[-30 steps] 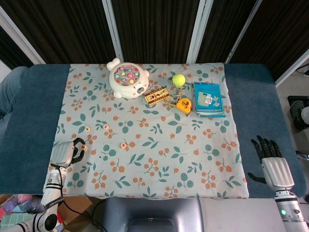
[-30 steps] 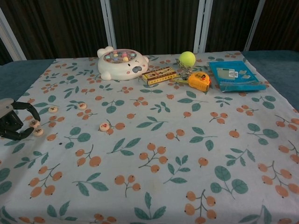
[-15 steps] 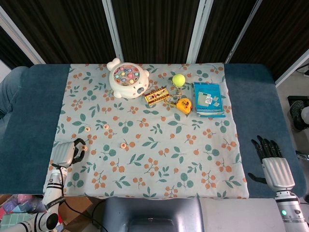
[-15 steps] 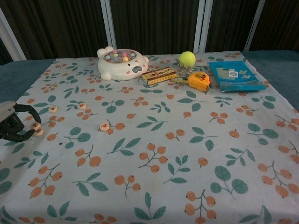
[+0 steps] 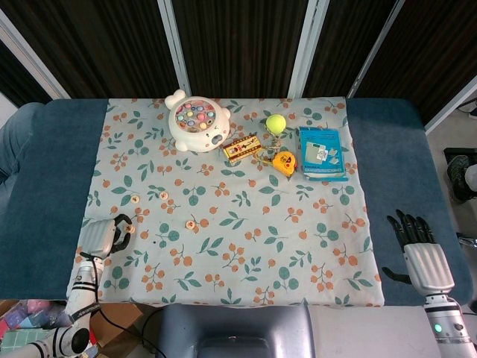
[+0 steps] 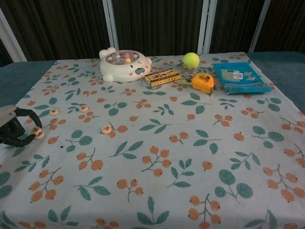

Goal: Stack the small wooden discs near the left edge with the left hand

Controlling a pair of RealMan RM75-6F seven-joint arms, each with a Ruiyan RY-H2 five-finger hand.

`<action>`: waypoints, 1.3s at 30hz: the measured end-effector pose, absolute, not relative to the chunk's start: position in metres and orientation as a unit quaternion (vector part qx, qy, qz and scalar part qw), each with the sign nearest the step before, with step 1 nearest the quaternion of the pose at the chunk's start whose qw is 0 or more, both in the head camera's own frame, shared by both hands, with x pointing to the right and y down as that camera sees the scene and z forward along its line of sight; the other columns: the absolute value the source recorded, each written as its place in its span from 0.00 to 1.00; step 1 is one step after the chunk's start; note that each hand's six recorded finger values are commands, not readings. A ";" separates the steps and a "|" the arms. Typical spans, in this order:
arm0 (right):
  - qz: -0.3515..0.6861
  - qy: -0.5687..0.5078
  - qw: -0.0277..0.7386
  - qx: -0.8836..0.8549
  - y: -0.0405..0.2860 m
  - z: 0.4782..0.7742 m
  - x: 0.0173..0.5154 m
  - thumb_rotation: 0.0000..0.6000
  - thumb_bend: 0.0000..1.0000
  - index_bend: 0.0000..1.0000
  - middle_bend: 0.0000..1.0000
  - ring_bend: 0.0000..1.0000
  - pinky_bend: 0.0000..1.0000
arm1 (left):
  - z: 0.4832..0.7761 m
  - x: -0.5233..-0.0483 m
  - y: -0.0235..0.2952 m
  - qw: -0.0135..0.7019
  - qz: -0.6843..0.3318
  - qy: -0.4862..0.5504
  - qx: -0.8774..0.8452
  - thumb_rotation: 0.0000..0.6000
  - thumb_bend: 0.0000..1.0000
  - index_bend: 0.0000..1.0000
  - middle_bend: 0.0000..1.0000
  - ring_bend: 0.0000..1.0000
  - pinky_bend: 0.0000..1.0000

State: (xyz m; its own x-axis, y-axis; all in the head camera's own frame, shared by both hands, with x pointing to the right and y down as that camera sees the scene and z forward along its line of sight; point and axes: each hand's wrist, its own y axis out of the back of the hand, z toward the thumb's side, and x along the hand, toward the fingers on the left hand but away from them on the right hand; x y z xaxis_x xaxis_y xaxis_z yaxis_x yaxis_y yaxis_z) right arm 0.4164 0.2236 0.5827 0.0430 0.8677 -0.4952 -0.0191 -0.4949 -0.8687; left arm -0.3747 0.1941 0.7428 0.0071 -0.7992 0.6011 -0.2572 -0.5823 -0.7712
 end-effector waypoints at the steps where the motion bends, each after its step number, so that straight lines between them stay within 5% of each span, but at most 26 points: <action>1: 0.602 -0.342 0.368 -0.621 0.224 0.583 0.417 1.00 0.15 0.00 0.00 0.00 0.00 | 0.743 -0.375 0.194 0.232 -0.584 0.394 -0.670 1.00 0.45 0.44 1.00 1.00 1.00; 39: 0.599 -0.343 0.368 -0.623 0.224 0.581 0.416 1.00 0.15 0.00 0.00 0.00 0.00 | 0.727 -0.355 0.189 0.235 -0.542 0.417 -0.691 1.00 0.45 0.38 1.00 1.00 1.00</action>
State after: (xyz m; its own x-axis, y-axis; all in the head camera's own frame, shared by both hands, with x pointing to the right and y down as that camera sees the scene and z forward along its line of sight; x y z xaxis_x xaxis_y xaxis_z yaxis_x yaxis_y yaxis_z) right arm 0.4159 0.2238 0.5810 0.0476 0.8685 -0.4934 -0.0126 -0.4934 -0.8697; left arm -0.3547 0.1889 0.7272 0.0646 -0.8310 0.5524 -0.3207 -0.5415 -0.7771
